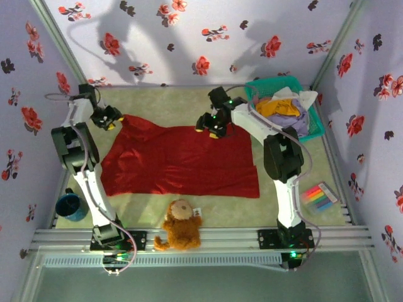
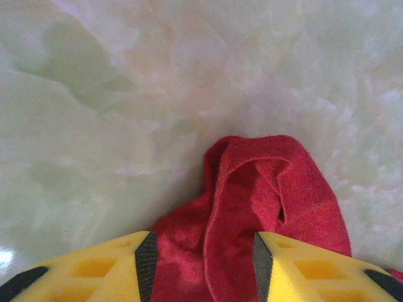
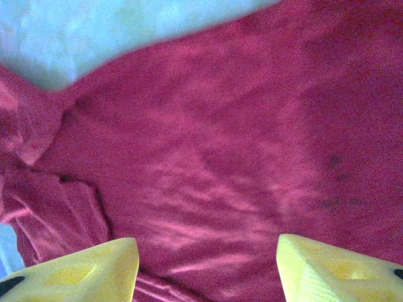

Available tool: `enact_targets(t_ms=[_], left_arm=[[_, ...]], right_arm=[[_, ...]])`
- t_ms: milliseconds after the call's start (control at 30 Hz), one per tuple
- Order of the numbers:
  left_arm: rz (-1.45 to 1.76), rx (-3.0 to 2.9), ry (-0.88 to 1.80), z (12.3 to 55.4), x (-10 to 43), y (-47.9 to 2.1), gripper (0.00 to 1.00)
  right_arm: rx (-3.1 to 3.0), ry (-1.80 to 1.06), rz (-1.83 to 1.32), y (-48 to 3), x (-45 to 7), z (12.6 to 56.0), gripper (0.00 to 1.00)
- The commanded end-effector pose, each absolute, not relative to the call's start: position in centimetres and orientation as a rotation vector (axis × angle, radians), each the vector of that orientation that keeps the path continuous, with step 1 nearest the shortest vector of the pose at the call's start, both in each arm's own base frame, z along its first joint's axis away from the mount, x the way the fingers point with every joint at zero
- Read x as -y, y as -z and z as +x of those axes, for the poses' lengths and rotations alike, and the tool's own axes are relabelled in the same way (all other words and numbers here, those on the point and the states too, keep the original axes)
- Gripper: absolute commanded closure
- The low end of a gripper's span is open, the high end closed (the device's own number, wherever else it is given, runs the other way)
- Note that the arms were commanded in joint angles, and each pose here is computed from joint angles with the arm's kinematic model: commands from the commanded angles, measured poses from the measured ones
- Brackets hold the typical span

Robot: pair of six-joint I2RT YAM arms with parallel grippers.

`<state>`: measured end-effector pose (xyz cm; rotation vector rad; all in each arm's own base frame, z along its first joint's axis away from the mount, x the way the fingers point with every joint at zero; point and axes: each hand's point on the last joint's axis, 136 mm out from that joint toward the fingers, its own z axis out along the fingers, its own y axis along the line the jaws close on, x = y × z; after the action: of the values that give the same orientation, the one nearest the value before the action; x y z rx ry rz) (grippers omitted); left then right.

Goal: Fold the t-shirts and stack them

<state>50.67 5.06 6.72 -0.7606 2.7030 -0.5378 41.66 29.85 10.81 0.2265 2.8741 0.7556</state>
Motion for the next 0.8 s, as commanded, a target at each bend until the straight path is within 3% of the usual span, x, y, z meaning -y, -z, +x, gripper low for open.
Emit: enact_targets(t_ms=[0,167,333,367,767], left_arm=[[-0.737,-2.682,0.558,52.3,-4.4,-7.2,0.53],[-0.723,-2.689,0.558,54.0,-3.7,-5.2,0.60],[-0.719,-2.660,0.581,55.3,-3.2,-5.5,0.97],[-0.712,-2.659,0.583,55.3,-3.1,-5.8,1.00],[-0.672,-2.623,0.614,53.7,-2.3,-10.3,1.00]], right_arm=[[-2.876,-0.587,0.269,-11.1,-25.8,43.1,0.39],[-2.880,-0.551,0.311,-11.0,-22.9,44.3,0.39],[-2.884,-0.409,0.334,-10.0,-19.9,45.5,0.39],[-2.879,-0.332,0.325,-9.8,-19.1,45.9,0.39],[-2.777,0.146,0.236,-6.9,-14.8,50.8,0.45]])
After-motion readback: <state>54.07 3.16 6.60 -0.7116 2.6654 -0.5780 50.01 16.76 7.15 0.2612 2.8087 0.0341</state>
